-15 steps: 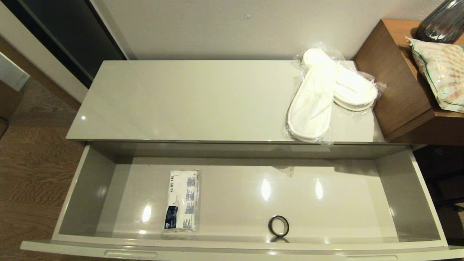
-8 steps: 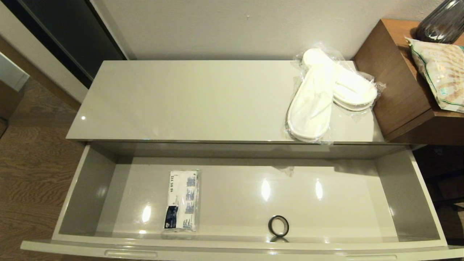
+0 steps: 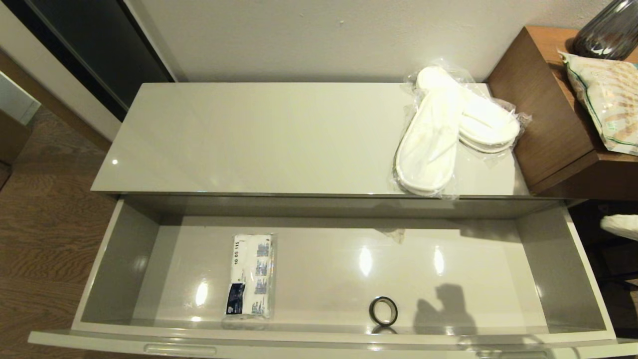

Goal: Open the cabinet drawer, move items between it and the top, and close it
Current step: Pick up the disposable slippers on the table

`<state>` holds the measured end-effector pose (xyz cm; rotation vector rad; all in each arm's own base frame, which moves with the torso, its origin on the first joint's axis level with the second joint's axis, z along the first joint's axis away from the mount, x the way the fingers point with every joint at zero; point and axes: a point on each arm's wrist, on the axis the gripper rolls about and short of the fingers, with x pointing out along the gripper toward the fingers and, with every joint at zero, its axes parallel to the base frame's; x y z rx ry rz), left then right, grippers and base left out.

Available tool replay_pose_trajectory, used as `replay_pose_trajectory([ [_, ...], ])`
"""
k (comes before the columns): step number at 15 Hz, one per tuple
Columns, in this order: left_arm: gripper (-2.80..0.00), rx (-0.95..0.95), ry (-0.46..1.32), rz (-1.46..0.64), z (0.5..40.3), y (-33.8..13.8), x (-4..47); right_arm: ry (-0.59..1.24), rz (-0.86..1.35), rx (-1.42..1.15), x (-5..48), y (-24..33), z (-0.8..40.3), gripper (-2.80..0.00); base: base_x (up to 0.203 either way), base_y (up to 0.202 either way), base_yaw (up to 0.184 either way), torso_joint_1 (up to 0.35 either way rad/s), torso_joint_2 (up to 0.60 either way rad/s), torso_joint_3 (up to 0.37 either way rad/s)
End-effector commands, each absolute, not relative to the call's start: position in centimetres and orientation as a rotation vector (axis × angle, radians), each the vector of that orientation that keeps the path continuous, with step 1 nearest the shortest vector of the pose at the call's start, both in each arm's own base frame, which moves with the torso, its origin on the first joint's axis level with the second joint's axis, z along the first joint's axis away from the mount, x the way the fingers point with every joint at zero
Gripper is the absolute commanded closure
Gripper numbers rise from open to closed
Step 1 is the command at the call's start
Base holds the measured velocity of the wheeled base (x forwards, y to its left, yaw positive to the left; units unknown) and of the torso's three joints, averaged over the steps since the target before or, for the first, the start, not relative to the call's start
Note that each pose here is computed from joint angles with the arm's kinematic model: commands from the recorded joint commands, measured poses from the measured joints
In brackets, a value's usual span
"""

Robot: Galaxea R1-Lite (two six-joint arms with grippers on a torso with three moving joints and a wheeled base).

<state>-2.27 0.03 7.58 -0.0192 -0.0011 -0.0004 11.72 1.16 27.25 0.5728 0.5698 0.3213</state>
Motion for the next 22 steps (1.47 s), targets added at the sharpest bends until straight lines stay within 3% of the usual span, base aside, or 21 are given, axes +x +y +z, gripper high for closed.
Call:
replay_pose_trajectory([
  [1,0.0,-0.02,-0.002,0.0,7.6,0.0,-2.3,0.783,0.329,0.732,22.7,2.2,22.4,0.0,0.0,0.0,0.0,0.0,0.0,0.0],
  [4,0.0,-0.02,-0.002,0.0,7.6,0.0,-2.3,0.796,0.364,0.816,30.9,3.3,16.7,0.0,0.0,0.0,0.0,0.0,0.0,0.0],
  [7,0.0,-0.02,-0.002,0.0,7.6,0.0,-2.3,0.63,0.418,0.84,36.2,3.0,14.6,0.0,0.0,0.0,0.0,0.0,0.0,0.0],
  [16,0.0,-0.02,-0.002,0.0,7.6,0.0,-2.3,0.502,0.393,0.839,35.2,0.8,19.8,0.0,0.0,0.0,0.0,0.0,0.0,0.0],
  [22,0.0,-0.02,-0.002,0.0,7.6,0.0,-2.3,0.481,0.374,0.839,36.4,-0.4,19.6,0.0,0.0,0.0,0.0,0.0,0.0,0.0],
])
